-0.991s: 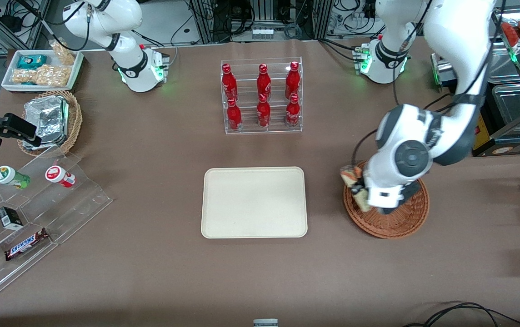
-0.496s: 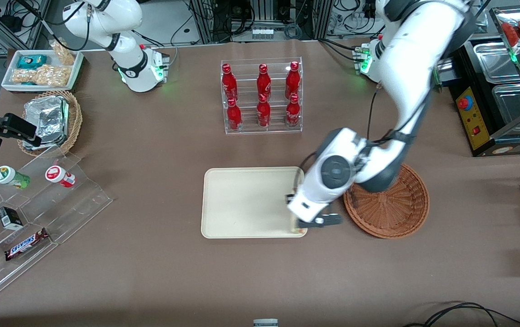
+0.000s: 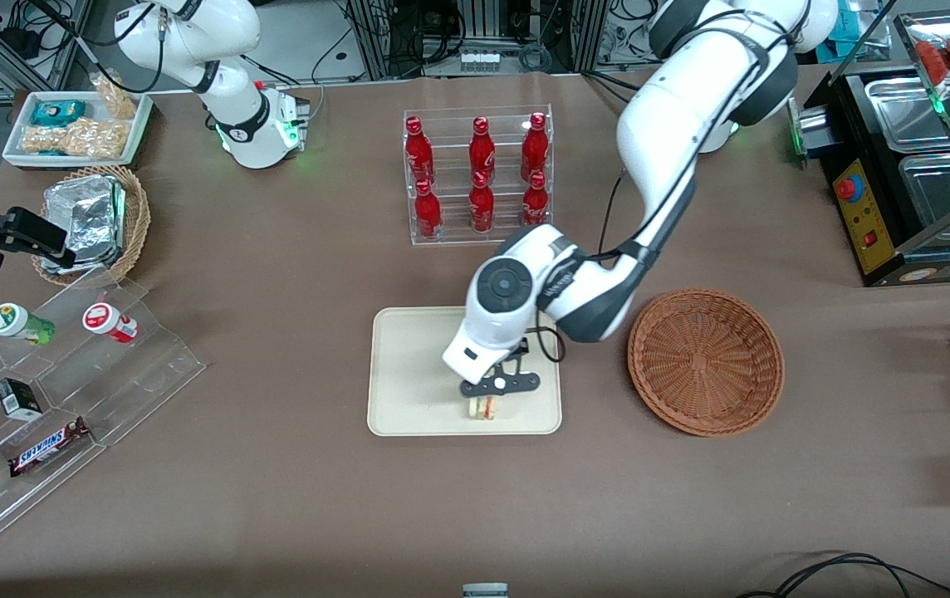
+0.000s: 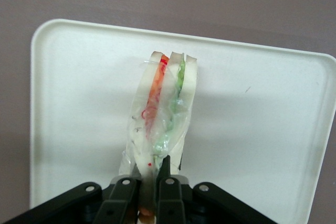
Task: Place sandwich from basket to tray
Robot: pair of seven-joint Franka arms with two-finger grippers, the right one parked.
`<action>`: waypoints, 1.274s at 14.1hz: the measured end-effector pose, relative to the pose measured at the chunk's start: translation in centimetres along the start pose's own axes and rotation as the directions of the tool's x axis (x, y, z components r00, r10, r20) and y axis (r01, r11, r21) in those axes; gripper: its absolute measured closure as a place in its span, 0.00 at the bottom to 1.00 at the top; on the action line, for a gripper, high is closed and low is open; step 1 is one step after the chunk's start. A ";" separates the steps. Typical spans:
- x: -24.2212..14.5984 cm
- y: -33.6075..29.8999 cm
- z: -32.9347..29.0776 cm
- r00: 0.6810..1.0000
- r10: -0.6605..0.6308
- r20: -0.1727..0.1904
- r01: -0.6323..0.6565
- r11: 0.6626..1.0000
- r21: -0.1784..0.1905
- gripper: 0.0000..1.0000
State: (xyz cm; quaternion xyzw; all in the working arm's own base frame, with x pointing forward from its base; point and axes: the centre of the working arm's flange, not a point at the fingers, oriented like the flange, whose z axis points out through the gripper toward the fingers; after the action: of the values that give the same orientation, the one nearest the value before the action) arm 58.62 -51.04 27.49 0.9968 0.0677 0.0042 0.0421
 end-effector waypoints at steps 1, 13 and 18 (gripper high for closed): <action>-0.5 0.7 0.6 1.000 -0.012 -0.010 0.012 1.000 -0.004 0.87; -0.1 2.1 -1.0 0.997 -0.057 -0.048 0.055 0.997 -0.045 0.23; 1.7 -3.4 -17.3 0.996 0.040 -0.076 -0.036 0.998 0.053 0.00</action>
State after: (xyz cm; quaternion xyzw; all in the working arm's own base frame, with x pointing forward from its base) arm 59.57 -46.06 44.44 0.9978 0.0505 0.0416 0.0136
